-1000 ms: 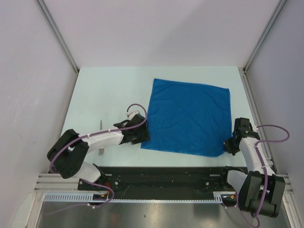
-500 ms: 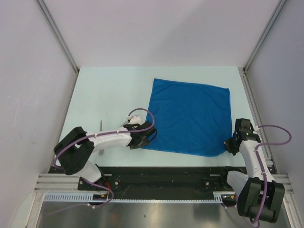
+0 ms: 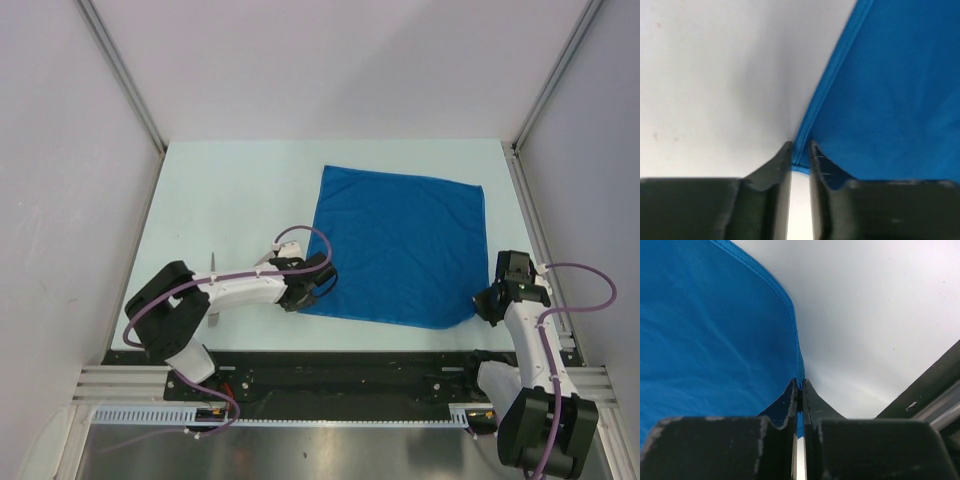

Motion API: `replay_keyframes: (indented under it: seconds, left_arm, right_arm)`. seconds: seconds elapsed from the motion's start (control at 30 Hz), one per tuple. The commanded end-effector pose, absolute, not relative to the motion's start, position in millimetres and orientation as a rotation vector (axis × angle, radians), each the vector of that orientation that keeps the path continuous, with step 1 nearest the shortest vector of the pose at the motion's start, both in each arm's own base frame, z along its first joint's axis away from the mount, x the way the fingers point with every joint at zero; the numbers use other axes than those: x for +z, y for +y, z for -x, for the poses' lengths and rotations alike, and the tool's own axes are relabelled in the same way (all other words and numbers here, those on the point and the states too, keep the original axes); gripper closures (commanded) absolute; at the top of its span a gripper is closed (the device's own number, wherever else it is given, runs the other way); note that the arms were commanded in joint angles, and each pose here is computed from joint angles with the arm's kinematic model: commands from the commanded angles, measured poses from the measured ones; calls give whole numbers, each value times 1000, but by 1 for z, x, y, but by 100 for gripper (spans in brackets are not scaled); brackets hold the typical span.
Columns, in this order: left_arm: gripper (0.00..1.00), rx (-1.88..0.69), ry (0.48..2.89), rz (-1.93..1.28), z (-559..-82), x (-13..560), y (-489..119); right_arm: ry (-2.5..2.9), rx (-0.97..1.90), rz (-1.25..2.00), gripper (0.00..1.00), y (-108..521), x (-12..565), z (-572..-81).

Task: Fold the napkin into a case and place the utensils inside
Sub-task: Pick up the flattened napkin from the center of the board, then fold and flatten the napkin at the center of the board.

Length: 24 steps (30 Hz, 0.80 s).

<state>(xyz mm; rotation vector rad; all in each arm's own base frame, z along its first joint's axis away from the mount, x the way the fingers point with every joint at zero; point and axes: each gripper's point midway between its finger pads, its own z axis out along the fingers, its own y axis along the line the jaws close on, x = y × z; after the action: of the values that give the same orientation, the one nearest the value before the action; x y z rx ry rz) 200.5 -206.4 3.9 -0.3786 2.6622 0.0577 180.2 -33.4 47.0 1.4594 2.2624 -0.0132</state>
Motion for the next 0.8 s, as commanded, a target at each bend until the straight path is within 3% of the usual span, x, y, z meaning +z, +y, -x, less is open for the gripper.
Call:
replay_keyframes:
  seconds: [0.0, 0.07, 0.1, 0.27, 0.4, 0.53, 0.63, 0.77]
  left_arm:
    - [85, 156, 2874, 453, -146, -43, -189]
    - [98, 112, 2860, 477, -148, -42, -192]
    - [100, 82, 2845, 481, -150, -37, -194]
    - [100, -9, 2712, 461, -168, -10, -190]
    - [100, -258, 2544, 314, -196, 41, -211]
    - [100, -432, 2322, 128, -222, 124, -226]
    - [100, -502, 2161, 21, -236, 189, -234]
    - [100, -698, 1855, -57, -235, 319, -234]
  right_arm:
    - [2223, 7, -1447, 100, -34, 56, -185]
    - [2235, 2, -1435, 100, -34, 57, -184]
    - [2233, 8, -1427, 100, -34, 60, -185]
    - [2243, 45, -1346, 100, -30, 75, -187]
    - [2264, 173, -1216, 100, -16, 98, -199]
    - [2196, 297, -1053, 100, -5, 145, -215]
    - [2072, 343, -882, 100, -1, 212, -219]
    - [1836, 421, -619, 100, 14, 334, -204]
